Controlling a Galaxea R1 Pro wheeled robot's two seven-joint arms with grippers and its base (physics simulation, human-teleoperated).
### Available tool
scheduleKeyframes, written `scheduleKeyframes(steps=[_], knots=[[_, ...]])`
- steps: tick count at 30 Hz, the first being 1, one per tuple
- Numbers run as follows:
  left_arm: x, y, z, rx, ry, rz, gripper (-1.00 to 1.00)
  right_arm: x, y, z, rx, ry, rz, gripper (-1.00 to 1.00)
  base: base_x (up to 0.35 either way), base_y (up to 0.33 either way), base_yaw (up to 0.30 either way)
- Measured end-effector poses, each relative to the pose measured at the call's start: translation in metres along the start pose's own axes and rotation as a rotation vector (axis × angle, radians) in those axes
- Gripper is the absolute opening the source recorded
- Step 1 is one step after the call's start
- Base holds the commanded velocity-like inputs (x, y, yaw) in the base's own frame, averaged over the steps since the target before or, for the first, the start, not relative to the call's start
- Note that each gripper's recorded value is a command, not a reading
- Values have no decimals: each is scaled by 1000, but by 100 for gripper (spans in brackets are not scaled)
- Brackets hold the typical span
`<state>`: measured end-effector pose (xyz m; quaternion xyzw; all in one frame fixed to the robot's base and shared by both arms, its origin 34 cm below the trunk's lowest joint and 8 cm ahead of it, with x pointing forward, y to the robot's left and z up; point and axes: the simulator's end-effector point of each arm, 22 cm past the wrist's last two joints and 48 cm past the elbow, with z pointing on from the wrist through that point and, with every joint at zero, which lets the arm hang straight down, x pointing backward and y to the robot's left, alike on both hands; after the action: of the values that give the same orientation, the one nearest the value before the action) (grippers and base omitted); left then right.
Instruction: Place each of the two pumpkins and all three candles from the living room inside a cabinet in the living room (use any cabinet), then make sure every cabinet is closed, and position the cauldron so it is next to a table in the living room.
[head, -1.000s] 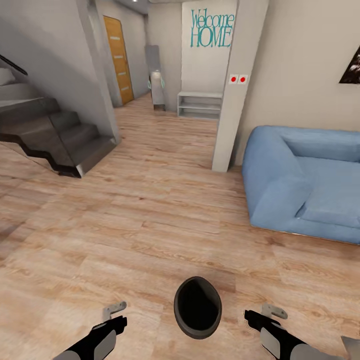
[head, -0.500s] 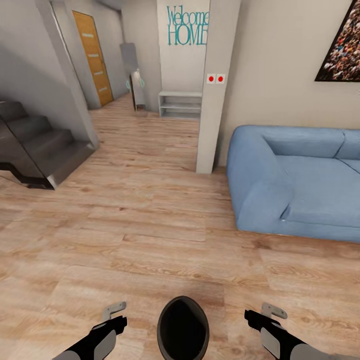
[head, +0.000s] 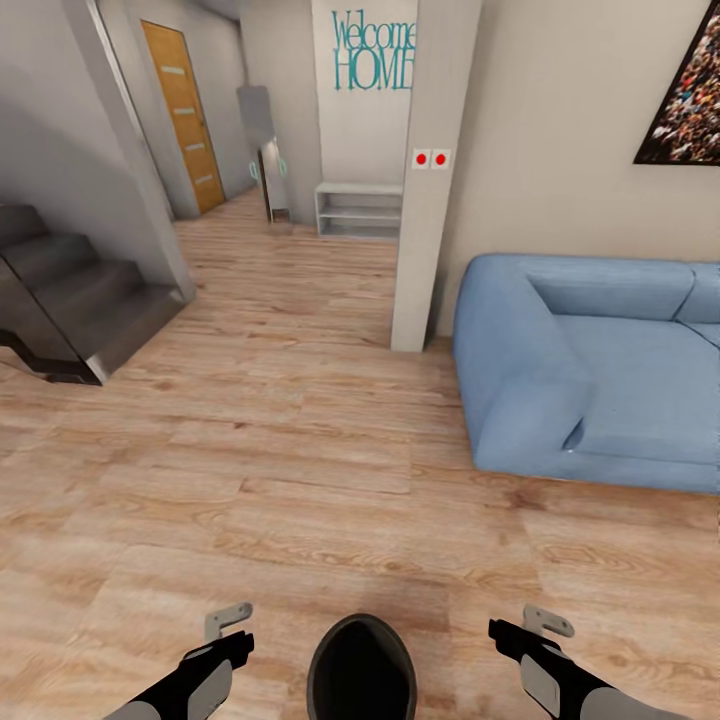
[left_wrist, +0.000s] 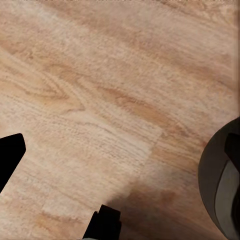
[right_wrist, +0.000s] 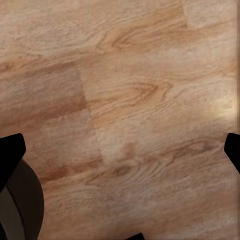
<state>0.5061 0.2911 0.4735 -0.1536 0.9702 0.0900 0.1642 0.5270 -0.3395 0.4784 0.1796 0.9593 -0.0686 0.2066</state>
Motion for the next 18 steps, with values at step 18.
scheduleKeyframes(steps=[18], knots=[[0,-3,9,3,-15,-5,100,5,7,8,-14,-4,-20,100,0,-5,0]])
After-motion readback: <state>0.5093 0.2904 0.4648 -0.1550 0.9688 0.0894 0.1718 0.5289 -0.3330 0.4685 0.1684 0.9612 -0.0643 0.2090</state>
